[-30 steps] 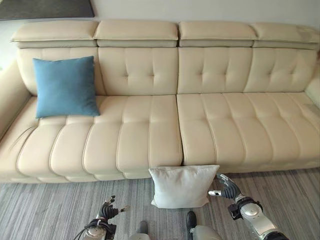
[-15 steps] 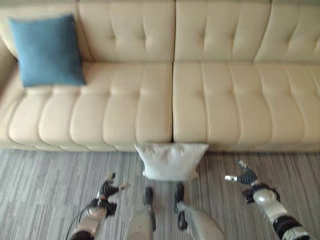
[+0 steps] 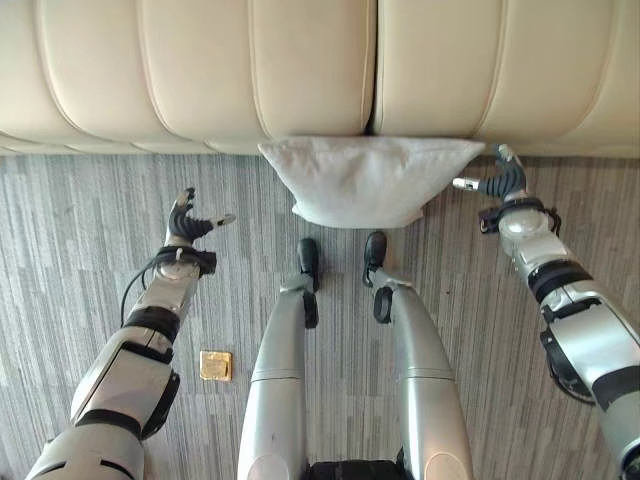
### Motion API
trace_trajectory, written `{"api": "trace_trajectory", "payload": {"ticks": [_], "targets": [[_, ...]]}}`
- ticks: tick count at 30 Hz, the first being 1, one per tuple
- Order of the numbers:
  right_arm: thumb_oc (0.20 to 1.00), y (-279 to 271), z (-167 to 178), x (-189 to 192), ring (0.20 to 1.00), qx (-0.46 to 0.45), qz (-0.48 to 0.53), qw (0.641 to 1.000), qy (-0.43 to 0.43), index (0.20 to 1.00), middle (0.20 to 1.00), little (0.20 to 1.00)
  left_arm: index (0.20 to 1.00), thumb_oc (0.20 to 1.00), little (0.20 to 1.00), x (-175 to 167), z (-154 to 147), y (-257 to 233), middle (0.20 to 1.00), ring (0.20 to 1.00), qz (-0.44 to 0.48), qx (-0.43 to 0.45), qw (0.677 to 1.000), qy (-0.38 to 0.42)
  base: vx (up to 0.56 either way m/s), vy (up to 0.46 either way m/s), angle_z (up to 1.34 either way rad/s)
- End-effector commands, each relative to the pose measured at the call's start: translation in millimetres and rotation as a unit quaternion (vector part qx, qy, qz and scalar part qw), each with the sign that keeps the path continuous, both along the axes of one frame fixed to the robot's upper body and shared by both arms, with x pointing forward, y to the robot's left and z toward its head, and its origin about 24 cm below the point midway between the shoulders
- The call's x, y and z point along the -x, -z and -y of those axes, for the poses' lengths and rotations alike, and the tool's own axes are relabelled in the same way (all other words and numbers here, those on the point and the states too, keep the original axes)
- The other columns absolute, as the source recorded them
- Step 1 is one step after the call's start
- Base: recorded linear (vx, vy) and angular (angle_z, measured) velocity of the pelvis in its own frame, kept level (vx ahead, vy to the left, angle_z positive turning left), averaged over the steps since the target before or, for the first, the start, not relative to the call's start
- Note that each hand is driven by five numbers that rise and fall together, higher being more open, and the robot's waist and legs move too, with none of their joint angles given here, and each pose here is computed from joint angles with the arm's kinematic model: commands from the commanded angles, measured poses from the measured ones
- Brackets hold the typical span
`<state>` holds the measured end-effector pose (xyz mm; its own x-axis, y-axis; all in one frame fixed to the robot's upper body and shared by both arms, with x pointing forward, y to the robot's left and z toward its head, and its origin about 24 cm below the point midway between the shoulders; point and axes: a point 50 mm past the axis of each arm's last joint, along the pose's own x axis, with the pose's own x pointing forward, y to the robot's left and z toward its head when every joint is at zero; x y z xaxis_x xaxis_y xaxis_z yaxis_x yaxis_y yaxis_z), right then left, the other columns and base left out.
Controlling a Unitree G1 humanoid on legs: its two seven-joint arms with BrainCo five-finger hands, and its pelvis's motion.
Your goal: Pick up all the scattered cushions and arrange them neatly on the sofa.
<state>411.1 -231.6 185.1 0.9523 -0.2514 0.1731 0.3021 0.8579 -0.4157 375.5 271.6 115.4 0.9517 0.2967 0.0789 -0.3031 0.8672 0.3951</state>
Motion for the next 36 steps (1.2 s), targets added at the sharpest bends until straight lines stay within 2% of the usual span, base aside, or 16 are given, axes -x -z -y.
{"api": "trace_trajectory", "payload": {"ticks": [1, 4, 5, 6, 7, 11, 16, 22, 28, 32, 33, 36], "targets": [[1.0, 32, -12, 6, 1.0, -0.049, -0.006, 0.999, -0.004, 1.0, 1.0, 1.0, 1.0, 1.0, 1.0, -1, 9, 6, 1.0, 1.0, 0.005, 0.006, 1.0, -0.003, 0.0, -0.019, -0.03], [1.0, 11, -58, -6, 1.0, -0.044, 0.014, 0.997, -0.055, 1.0, 1.0, 1.0, 1.0, 1.0, 1.0, -27, 48, -45, 1.0, 1.0, 0.062, -0.026, 0.997, 0.043, 0.01, -0.015, 0.0], [0.373, 8, -68, -8, 0.373, -0.049, 0.014, 0.996, -0.067, 0.373, 0.373, 0.373, 1.0, 1.0, 1.0, -32, 57, -59, 1.0, 1.0, 0.078, -0.032, 0.995, 0.053, 0.02, -0.048, 0.06], [0.2, 8, -88, -8, 0.2, -0.072, 0.017, 0.993, -0.093, 0.2, 0.2, 0.2, 0.501, 0.501, 0.501, -36, 75, -75, 0.501, 0.501, 0.104, -0.032, 0.991, 0.072, 0.03, -0.036, 0.07], [0.2, 9, -98, -7, 0.2, -0.09, 0.021, 0.99, -0.111, 0.2, 0.2, 0.2, 0.2, 0.2, 0.2, -38, 84, -83, 0.2, 0.2, 0.121, -0.028, 0.989, 0.081, 0.03, -0.031, 0.06], [0.2, 5, -134, 9, 0.2, -0.144, 0.078, 0.967, -0.196, 0.2, 0.2, 0.2, 0.2, 0.2, 0.2, -26, 114, -89, 0.2, 0.2, 0.19, 0.006, 0.974, 0.125, 0.03, -0.015, 0.05], [0.2, 2, -132, 37, 0.2, -0.192, 0.146, 0.94, -0.243, 0.2, 0.2, 0.2, 0.2, 0.2, 0.2, 5, 131, -61, 0.2, 0.2, 0.227, 0.083, 0.957, 0.157, 0.02, -0.024, -0.04], [0.2, 24, -120, 79, 0.2, -0.206, 0.167, 0.922, -0.282, 0.2, 0.2, 0.2, 0.2, 0.2, 0.2, 45, 129, -22, 0.2, 0.2, 0.213, 0.126, 0.952, 0.182, 0.08, -0.035, 0.05], [0.2, 48, -107, 130, 0.2, -0.146, 0.148, 0.921, -0.33, 0.2, 0.2, 0.2, 0.2, 0.2, 0.2, 96, 109, 21, 0.2, 0.2, 0.161, 0.132, 0.959, 0.191, 0.18, -0.028, -0.02], [0.2, 54, -100, 142, 0.2, -0.135, 0.139, 0.923, -0.333, 0.2, 0.2, 0.2, 0.2, 0.2, 0.2, 109, 102, 29, 0.2, 0.2, 0.146, 0.134, 0.962, 0.191, 0.15, -0.024, -0.03], [0.2, 58, -95, 157, 0.2, -0.126, 0.124, 0.92, -0.349, 0.2, 0.2, 0.2, 0.2, 0.2, 0.2, 124, 95, 33, 0.2, 0.2, 0.135, 0.129, 0.962, 0.198, 0.23, -0.056, -0.05], [0.2, 62, -89, 170, 0.2, -0.114, 0.109, 0.921, -0.356, 0.2, 0.2, 0.2, 0.2, 0.2, 0.2, 135, 93, 35, 0.2, 0.2, 0.122, 0.121, 0.963, 0.209, 0.21, -0.119, -0.12]]}}
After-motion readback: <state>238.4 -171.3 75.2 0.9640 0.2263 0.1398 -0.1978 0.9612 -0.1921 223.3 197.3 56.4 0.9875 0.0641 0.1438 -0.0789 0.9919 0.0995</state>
